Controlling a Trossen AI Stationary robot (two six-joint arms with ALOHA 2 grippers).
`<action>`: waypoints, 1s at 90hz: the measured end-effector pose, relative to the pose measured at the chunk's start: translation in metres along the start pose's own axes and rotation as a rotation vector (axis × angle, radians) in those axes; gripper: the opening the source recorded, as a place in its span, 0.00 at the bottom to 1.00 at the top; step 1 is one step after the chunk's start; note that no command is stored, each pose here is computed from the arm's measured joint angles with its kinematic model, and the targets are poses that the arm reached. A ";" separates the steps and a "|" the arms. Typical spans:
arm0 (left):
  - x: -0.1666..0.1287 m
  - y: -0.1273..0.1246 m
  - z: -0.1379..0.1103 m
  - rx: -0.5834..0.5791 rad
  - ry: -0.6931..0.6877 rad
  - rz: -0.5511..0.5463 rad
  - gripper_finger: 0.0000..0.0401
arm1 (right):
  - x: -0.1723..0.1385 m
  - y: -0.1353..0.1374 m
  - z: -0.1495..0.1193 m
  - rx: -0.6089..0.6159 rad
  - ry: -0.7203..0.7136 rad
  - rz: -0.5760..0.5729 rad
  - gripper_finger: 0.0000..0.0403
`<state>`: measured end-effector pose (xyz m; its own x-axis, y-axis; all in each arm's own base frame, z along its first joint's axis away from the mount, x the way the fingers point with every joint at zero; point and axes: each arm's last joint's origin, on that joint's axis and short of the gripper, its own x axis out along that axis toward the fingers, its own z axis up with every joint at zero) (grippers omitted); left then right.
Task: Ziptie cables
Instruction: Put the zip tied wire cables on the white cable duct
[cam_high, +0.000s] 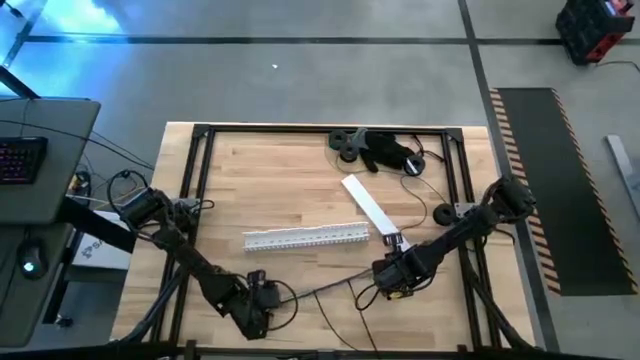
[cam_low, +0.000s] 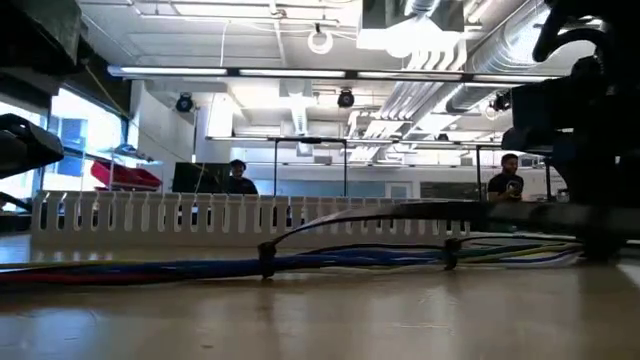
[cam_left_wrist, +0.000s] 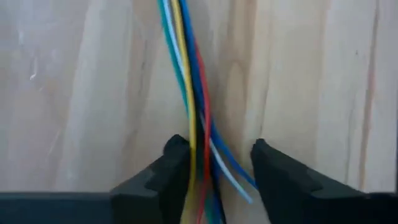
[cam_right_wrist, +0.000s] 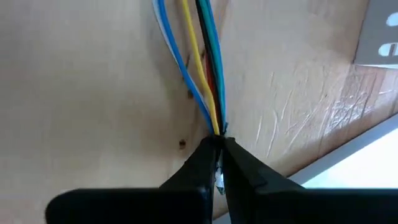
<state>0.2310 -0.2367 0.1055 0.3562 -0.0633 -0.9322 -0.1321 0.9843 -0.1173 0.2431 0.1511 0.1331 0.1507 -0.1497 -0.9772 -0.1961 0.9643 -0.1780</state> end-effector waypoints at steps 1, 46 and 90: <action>0.001 0.000 0.000 -0.001 0.003 0.000 0.25 | 0.000 0.000 0.000 0.000 0.000 0.000 0.00; -0.048 0.016 0.003 0.062 0.151 0.191 0.00 | -0.028 0.004 0.021 -0.108 -0.117 0.047 0.00; -0.110 0.057 -0.003 -0.077 0.126 0.666 0.00 | -0.036 -0.049 0.053 -0.084 -0.213 -0.250 0.00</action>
<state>0.1821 -0.1737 0.2000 0.0662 0.5284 -0.8464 -0.3528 0.8059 0.4755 0.2985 0.1209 0.1834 0.4013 -0.3217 -0.8576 -0.2058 0.8807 -0.4266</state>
